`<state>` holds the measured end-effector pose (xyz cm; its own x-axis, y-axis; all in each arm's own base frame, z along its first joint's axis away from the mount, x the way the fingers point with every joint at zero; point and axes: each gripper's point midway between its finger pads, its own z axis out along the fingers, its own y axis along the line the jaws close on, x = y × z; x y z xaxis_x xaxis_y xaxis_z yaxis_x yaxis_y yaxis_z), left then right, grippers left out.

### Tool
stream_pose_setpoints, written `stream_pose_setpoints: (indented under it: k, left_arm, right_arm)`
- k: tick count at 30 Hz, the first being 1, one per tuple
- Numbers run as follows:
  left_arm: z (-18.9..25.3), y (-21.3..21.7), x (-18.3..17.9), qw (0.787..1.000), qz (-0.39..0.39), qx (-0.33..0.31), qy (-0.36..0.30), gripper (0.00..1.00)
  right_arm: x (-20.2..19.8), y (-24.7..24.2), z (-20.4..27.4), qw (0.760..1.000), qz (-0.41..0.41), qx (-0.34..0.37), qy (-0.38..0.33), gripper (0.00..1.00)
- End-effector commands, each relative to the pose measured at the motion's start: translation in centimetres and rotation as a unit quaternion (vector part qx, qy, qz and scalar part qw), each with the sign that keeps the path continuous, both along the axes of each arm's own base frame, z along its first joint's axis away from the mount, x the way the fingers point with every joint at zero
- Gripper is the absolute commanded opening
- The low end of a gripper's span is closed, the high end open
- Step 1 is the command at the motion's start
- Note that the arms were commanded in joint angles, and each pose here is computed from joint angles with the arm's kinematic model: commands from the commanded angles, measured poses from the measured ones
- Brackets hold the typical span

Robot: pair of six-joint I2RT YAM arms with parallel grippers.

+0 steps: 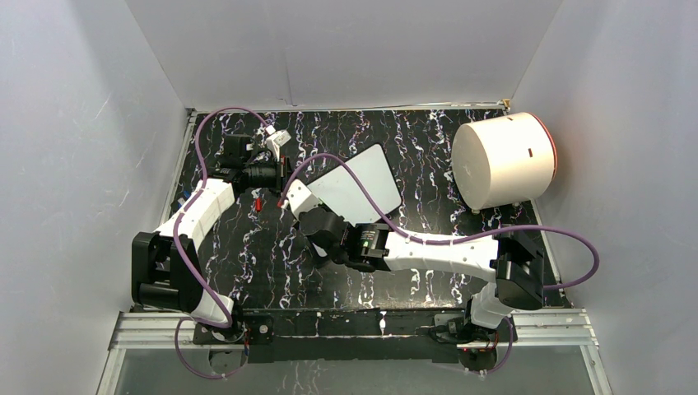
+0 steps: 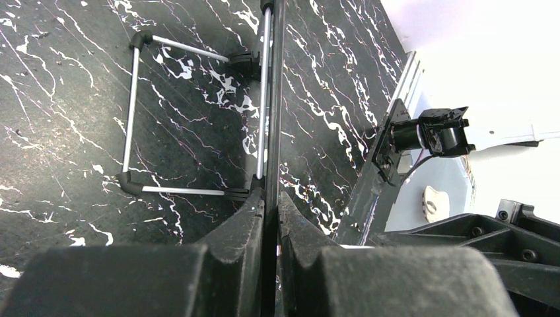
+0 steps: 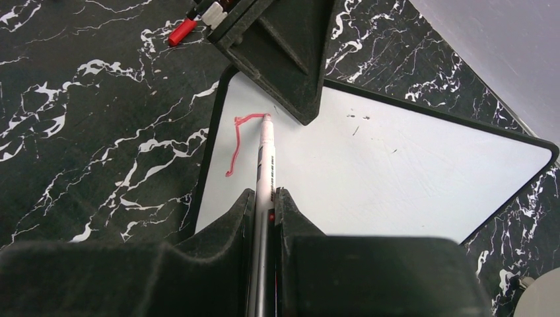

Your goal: Write a sentence on the whiteboard

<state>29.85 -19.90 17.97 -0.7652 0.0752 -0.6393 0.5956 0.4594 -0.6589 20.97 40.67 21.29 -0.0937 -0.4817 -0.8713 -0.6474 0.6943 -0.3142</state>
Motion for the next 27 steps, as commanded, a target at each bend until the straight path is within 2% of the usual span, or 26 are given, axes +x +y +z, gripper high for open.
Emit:
stream_pose_setpoints:
  k: [1, 27]
  left_arm:
    - [-1.4, -0.4, -1.1, 0.999, -0.008, 0.016, 0.035, 0.00]
    - [-1.5, -0.4, -1.0, 0.999, -0.008, 0.018, 0.038, 0.00]
  right_arm:
    - [1.0, -0.2, 1.5, 0.999, -0.025, 0.019, -0.006, 0.00]
    - [-0.6, 0.5, -0.2, 0.999, 0.011, 0.002, 0.047, 0.00]
